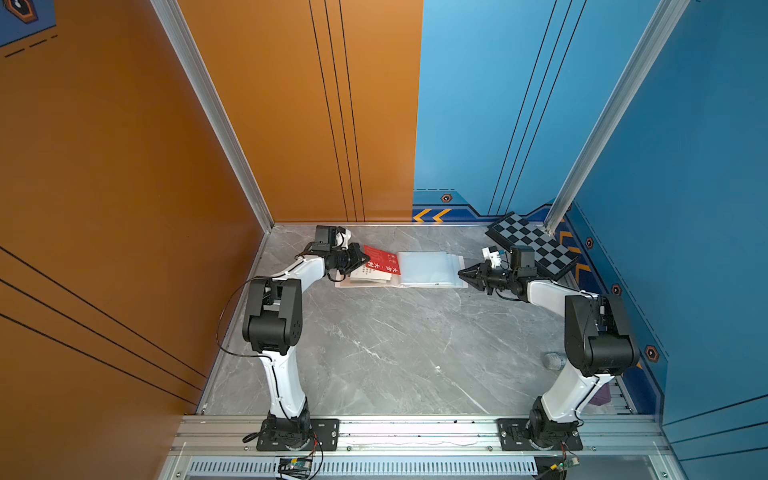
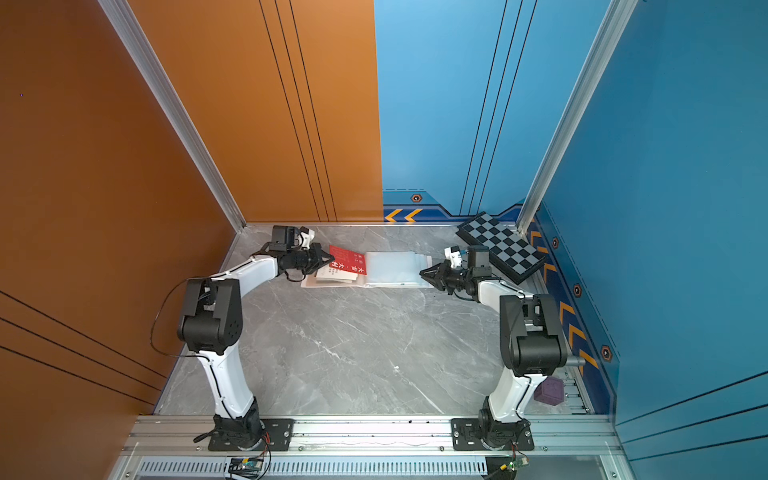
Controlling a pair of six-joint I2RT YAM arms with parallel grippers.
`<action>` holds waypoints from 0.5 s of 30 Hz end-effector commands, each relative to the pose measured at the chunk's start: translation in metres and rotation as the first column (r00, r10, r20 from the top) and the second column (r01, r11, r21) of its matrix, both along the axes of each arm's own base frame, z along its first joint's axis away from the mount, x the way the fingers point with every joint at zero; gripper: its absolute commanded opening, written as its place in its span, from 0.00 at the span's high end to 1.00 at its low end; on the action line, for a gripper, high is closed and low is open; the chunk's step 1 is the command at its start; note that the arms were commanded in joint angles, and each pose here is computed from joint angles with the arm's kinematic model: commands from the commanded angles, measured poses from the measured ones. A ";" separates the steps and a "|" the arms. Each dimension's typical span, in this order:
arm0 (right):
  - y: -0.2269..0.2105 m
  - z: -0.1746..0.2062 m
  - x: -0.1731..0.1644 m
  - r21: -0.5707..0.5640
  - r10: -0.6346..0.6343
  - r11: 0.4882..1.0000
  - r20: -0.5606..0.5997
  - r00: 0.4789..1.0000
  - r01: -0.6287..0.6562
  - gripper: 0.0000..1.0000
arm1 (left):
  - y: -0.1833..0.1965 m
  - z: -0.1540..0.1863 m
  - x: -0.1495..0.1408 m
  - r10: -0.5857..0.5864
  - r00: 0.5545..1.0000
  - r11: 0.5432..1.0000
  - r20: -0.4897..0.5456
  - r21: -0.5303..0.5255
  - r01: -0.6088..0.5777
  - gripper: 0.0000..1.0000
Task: Place the photos into the photo albums
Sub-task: Insert the photo into the photo album.
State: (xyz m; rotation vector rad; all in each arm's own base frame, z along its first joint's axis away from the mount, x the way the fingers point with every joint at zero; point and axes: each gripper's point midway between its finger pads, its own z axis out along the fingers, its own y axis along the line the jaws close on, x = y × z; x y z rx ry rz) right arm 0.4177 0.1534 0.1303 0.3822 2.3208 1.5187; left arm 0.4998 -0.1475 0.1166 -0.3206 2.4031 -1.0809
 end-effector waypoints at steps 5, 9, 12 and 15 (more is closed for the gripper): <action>-0.004 -0.007 0.000 -0.013 -0.004 1.000 -0.007 1.000 0.004 0.81 | 0.010 0.016 0.000 0.014 0.999 0.999 0.040 0.045 -0.015 1.00; -0.004 -0.008 -0.001 -0.011 -0.002 1.000 -0.010 1.000 0.002 0.80 | 0.010 0.018 0.001 0.013 0.999 1.000 0.043 0.018 -0.014 1.00; -0.003 -0.009 -0.002 -0.011 0.000 1.000 -0.012 1.000 0.000 0.81 | 0.011 0.022 0.003 0.026 0.998 1.000 0.054 -0.006 -0.026 1.00; -0.003 -0.009 -0.002 -0.010 0.000 1.000 -0.015 1.000 0.000 0.81 | 0.009 0.022 0.003 0.020 0.999 1.000 0.050 -0.020 -0.019 1.00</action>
